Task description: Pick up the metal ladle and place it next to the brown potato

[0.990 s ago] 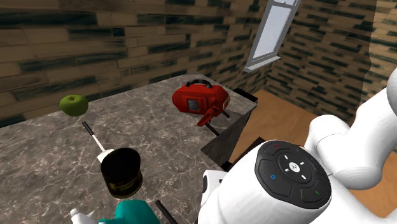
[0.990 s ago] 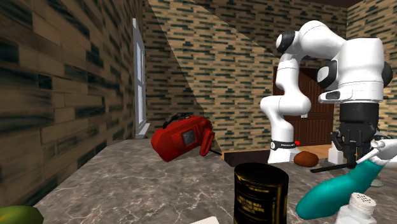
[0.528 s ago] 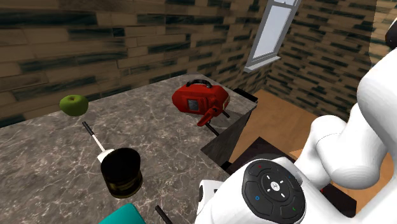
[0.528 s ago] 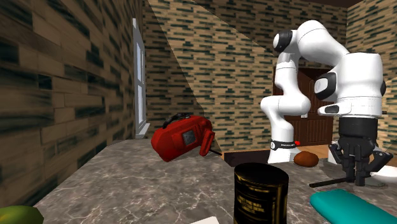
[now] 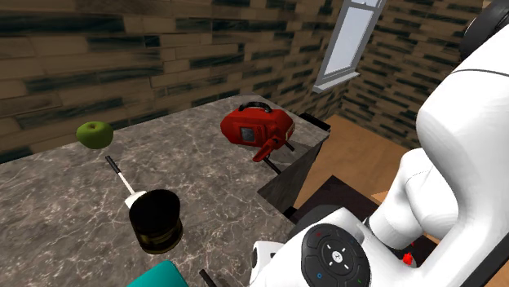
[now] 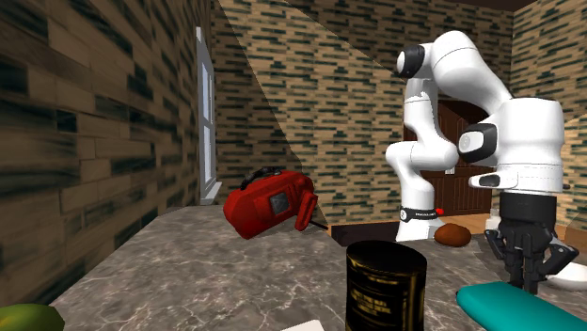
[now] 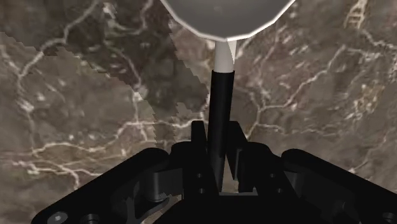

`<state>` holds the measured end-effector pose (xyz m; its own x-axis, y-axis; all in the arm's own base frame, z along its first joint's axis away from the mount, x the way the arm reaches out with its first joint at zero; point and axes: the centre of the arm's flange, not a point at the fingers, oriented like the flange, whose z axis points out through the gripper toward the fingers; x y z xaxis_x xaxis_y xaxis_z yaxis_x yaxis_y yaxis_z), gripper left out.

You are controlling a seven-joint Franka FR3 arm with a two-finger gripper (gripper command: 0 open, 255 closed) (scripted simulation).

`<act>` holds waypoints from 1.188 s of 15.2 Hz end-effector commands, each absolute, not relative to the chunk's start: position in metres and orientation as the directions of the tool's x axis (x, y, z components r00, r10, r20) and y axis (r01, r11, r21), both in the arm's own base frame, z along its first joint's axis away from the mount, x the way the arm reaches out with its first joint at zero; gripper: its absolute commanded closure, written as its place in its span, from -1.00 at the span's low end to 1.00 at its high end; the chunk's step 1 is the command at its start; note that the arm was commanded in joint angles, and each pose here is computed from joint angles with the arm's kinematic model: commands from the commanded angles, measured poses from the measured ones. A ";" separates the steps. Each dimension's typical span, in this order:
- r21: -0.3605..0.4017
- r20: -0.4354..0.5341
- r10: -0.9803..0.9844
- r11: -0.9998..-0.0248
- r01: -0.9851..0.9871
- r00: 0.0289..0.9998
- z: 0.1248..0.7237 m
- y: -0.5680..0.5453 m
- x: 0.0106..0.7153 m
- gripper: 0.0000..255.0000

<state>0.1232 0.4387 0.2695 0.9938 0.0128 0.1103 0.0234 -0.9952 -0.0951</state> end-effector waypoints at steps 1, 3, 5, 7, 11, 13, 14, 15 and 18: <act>-0.096 0.110 0.013 -0.995 0.024 0.994 0.268 0.439 0.123 1.00; -0.096 0.110 0.013 -0.995 0.024 0.994 0.268 0.439 0.123 1.00; -0.096 0.110 0.013 -0.995 0.024 0.994 0.268 0.439 0.123 1.00; -0.096 0.110 0.013 -0.995 0.024 0.994 0.268 0.439 0.123 -1.00; -0.096 0.110 0.013 -0.995 0.024 0.994 0.268 0.439 0.123 -1.00; -0.096 0.110 0.013 -0.995 0.024 0.994 0.281 0.438 0.122 -1.00; -0.096 0.110 0.013 -0.995 0.024 0.994 0.294 0.437 0.120 -1.00; -0.096 0.110 0.013 -0.995 0.024 0.994 0.307 0.435 0.119 -1.00; -0.096 0.110 0.013 -0.995 0.024 0.994 0.317 0.434 0.118 -1.00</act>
